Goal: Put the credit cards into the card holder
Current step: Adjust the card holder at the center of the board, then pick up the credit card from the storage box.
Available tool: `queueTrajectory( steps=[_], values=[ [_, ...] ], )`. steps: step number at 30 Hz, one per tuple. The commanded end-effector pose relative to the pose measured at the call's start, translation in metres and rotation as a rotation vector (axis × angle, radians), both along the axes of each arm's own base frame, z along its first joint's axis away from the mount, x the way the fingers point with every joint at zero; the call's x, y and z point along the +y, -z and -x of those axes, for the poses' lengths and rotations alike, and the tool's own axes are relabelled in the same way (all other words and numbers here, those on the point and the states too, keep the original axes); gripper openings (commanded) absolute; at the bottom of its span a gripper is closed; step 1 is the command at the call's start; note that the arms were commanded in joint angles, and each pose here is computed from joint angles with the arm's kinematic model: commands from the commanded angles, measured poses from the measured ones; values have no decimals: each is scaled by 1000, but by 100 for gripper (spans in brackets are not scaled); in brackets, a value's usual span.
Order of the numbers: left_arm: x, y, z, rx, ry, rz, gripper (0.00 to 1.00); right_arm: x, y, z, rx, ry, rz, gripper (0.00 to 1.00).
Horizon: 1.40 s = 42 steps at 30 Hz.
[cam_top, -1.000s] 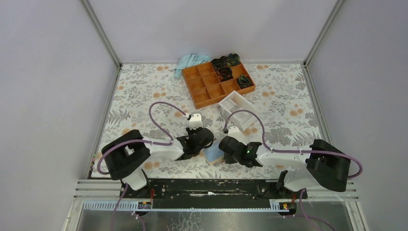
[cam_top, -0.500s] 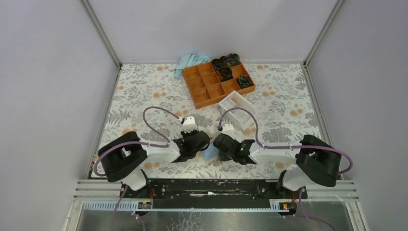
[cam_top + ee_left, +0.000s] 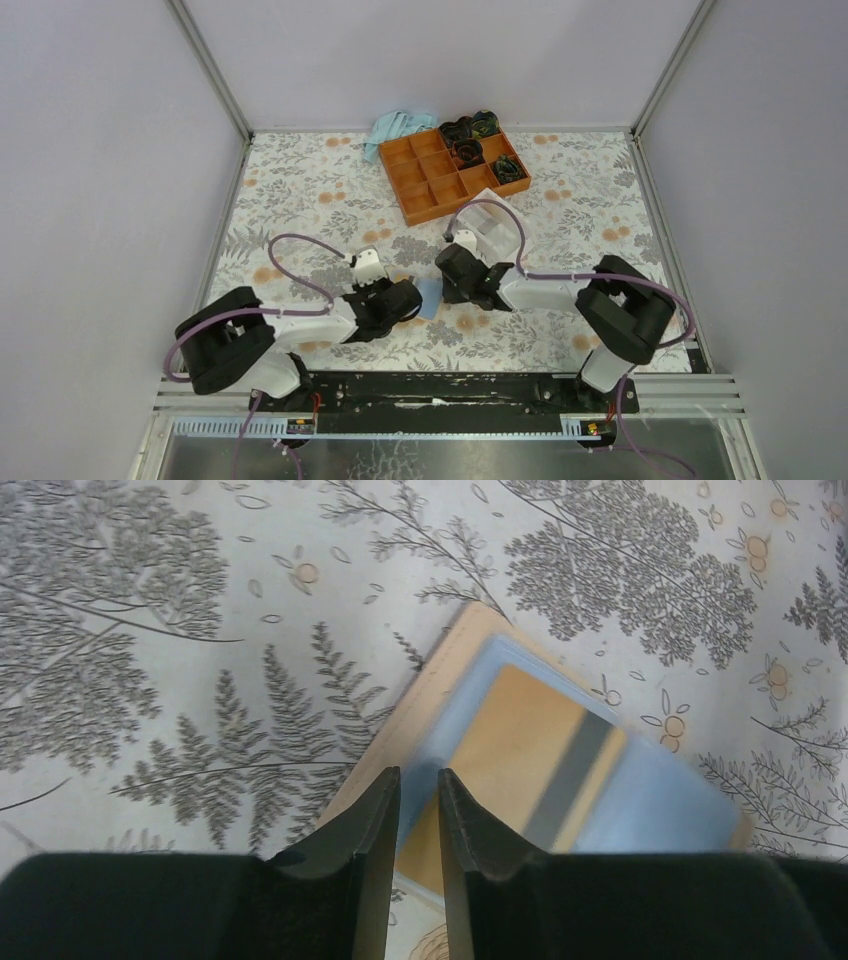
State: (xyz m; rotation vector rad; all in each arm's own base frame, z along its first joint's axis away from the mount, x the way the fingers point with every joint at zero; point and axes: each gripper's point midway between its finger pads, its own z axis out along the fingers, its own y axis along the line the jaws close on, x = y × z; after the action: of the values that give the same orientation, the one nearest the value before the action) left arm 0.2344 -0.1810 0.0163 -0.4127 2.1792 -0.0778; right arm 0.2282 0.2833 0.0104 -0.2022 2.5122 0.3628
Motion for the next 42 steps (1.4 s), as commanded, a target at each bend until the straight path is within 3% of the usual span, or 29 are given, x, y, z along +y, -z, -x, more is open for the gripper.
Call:
queueTrajectory(
  steps=[1,14,17,23,27,30,37,42],
  values=[
    [29,-11,4,-49,-99,-25,28,-2,25,-14,53,-33,66,27],
    [40,-43,4,-125,-127,34,29,14,13,-72,10,-56,103,27],
    [36,-50,2,-136,-117,54,30,15,-9,-78,-31,-73,96,30],
    [20,-75,-1,-182,-46,131,52,6,-91,-92,-180,-80,95,44],
    [8,-96,-4,-223,10,189,81,3,-134,-99,-242,-102,81,56],
    [2,-110,-6,-261,46,225,98,-8,-152,-108,-260,-101,74,63],
    [-11,-125,-10,-290,105,255,100,-44,-172,-132,-292,-89,102,76],
    [-16,-127,-12,-287,114,256,100,-68,-163,-150,-267,-103,157,79]
  ],
)
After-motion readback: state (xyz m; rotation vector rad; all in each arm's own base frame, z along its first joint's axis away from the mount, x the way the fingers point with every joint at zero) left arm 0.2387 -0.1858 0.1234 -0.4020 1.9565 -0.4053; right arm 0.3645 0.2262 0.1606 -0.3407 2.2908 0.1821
